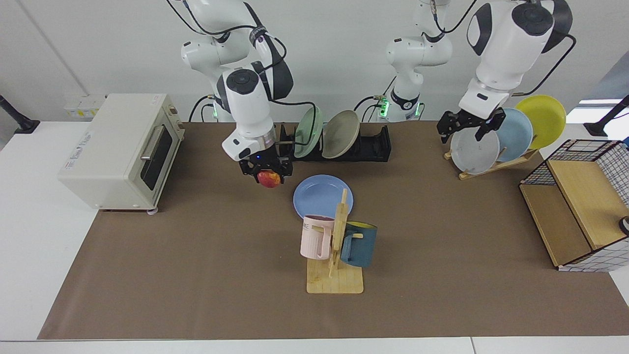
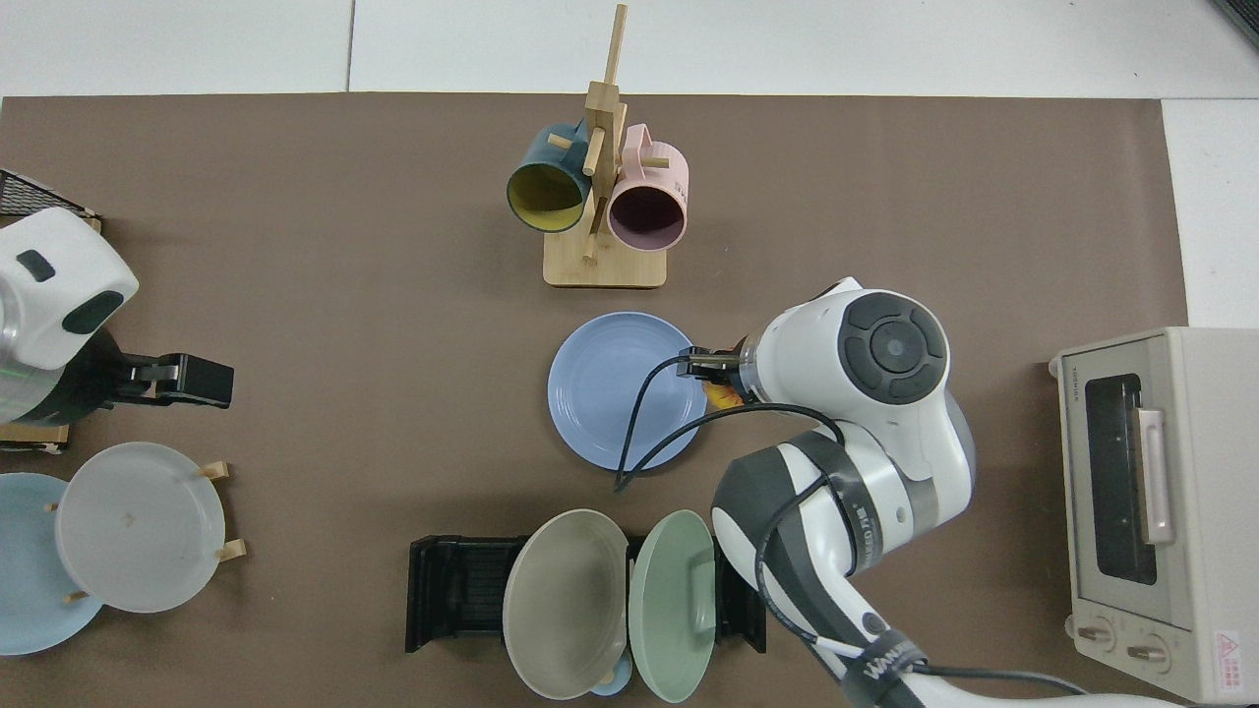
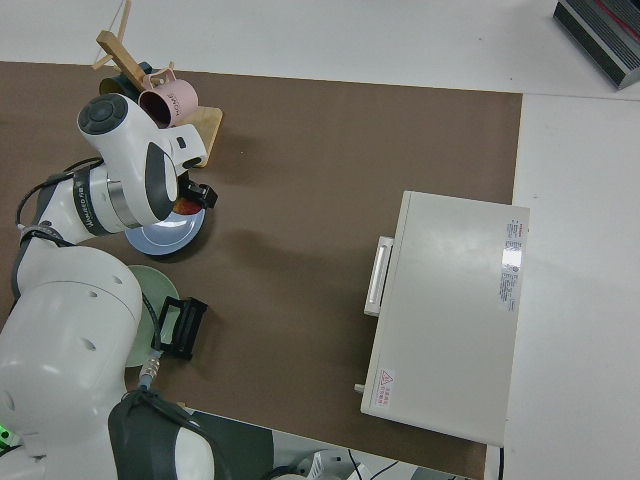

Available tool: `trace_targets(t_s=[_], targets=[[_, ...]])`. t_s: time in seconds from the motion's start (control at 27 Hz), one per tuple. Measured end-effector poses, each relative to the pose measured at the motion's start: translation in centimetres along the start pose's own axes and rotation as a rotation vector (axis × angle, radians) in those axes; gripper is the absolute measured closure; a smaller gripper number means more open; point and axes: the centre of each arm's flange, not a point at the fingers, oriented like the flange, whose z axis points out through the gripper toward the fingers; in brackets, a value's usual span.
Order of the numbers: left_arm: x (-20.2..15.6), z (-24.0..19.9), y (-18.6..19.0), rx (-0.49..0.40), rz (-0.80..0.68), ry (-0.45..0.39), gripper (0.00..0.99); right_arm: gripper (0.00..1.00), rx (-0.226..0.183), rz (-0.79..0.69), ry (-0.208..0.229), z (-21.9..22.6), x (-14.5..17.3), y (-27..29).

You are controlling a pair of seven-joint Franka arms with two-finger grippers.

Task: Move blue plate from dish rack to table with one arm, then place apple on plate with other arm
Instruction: 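Lower the apple onto the blue plate with the right gripper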

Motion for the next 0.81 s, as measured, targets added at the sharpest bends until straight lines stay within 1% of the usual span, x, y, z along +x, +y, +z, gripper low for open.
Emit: trace_targets(t_s=[0.15,0.3,0.41,0.59,0.7,0.81], targets=[[-0.1,-0.1,0.4,0.001,0.007,0.001,0.000,0.24,0.025,0.020,0.006,2.4,-0.4,-1.5],[-0.1,-0.4,0.3,0.000,0.007,0.010,0.000,0.24,0.051,0.047,0.030,5.0,-1.0,-3.4],[-0.4,-2.5,0.1,-0.001,0.003,0.053,0.000,0.24,0.064,0.078,0.042,6.9,-1.5,-4.9],[-1.6,-5.4,0.0,-0.001,0.000,0.110,0.000,0.24,0.073,0.104,0.046,8.8,-2.2,-6.5],[-1.8,-5.7,0.1,0.000,0.001,0.117,0.000,0.24,0.091,0.122,0.038,9.5,-2.6,-7.2],[-1.8,-5.7,0.1,0.000,0.002,0.116,0.000,0.24,0.118,0.153,0.015,9.9,-3.1,-7.8]])
